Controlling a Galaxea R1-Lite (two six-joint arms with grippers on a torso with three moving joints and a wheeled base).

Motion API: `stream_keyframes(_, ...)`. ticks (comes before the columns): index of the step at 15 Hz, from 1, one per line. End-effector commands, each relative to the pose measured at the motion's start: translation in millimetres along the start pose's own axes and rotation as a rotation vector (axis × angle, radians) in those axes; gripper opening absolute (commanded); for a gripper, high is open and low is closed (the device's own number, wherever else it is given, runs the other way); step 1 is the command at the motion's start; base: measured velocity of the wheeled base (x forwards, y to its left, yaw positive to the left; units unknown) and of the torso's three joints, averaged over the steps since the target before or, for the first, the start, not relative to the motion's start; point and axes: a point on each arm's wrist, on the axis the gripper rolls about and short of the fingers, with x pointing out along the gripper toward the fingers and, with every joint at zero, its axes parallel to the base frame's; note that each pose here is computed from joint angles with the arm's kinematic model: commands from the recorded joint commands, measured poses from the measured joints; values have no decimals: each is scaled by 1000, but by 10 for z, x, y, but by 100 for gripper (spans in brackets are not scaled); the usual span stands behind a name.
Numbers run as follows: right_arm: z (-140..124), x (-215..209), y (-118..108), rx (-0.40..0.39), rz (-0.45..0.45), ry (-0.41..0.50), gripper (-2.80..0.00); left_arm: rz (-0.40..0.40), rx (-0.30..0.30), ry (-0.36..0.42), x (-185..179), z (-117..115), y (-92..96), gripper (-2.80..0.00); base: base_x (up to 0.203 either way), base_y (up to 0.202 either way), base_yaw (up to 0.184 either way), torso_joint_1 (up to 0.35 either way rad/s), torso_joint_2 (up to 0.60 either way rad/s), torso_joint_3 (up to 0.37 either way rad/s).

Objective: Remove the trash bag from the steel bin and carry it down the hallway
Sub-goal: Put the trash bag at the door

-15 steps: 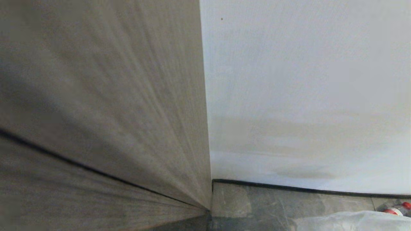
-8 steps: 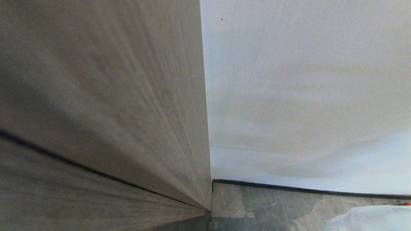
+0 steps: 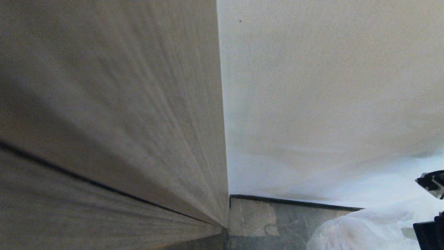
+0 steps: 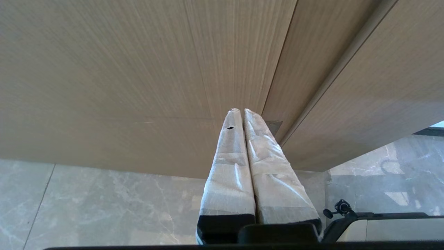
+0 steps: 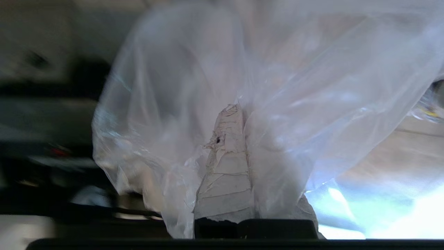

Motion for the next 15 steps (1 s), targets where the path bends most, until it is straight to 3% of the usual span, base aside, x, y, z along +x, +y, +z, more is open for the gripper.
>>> stream_keyframes(1, -118, 195, 7, -27, 1, 117, -280, 1, 1, 4, 3, -6, 0, -280, 0, 0, 0, 0, 0, 0)
stream_keyframes(15, -29, 514, 48, -53, 8, 67, -280, 1, 1, 3, 2, -4, 0, -280, 0, 0, 0, 0, 0, 0)
